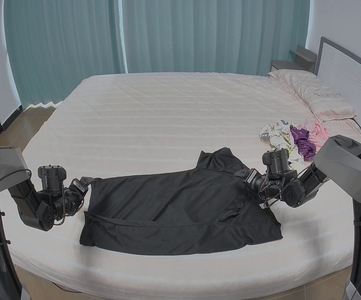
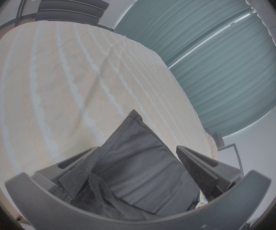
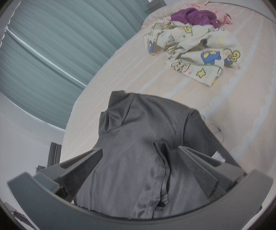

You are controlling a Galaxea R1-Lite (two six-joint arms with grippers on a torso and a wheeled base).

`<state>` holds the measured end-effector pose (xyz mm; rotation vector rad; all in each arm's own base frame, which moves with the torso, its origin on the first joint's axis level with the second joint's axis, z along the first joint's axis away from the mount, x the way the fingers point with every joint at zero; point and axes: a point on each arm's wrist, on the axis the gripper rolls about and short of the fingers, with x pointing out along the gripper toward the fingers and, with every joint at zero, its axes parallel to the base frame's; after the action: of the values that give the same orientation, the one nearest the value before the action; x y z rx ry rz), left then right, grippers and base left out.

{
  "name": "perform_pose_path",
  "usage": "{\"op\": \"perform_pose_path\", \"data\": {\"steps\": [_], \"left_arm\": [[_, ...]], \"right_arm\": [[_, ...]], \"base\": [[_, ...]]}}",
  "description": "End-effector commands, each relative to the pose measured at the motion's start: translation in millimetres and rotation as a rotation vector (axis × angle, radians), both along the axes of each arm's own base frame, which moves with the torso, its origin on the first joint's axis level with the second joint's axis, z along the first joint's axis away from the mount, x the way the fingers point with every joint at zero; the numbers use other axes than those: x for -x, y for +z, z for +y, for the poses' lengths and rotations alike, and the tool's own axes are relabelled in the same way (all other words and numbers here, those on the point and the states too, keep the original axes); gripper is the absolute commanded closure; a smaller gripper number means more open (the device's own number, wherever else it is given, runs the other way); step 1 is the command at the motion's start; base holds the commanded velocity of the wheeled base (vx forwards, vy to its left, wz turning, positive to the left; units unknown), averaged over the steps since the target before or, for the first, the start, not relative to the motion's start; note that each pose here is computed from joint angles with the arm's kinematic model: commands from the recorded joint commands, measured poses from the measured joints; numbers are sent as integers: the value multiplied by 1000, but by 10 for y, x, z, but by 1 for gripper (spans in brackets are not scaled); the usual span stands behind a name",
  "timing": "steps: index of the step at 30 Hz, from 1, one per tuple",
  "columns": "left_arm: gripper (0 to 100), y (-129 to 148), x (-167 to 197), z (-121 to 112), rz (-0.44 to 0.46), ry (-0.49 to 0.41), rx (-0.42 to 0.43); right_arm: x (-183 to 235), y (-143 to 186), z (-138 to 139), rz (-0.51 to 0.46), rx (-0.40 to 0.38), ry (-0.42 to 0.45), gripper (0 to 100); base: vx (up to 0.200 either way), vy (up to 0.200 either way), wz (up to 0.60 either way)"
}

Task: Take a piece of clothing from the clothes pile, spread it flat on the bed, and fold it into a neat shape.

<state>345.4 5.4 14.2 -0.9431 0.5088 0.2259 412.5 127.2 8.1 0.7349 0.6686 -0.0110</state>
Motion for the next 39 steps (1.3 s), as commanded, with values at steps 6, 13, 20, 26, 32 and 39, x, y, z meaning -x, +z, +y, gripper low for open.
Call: {"op": "perform_pose_path", "data": {"steps": [6,13,20,26,32,39], "left_arm": [[0,-36,31,-49,19,-15,-2],[0,-35,28,-54,19,-16,-2],[0,-28,25,-54,17,-15,-2],[0,-11,25,-54,11,-15,-2],[0,-27,25,-53,16,-14,-3],[0,-38,24,-53,19,-14,-3]], "right_arm": [[39,-127,110,41,-15,65,0],[18,-255,172,50,7,82,0],[-19,-315,199,50,18,89,0],[-6,-379,164,92,67,102,100],[41,-215,141,83,62,101,100],[202,44,112,72,59,107,100]], "base": [[0,0,0],[0,0,0],[0,0,0],[0,0,0],[0,0,0],[0,0,0]]}}
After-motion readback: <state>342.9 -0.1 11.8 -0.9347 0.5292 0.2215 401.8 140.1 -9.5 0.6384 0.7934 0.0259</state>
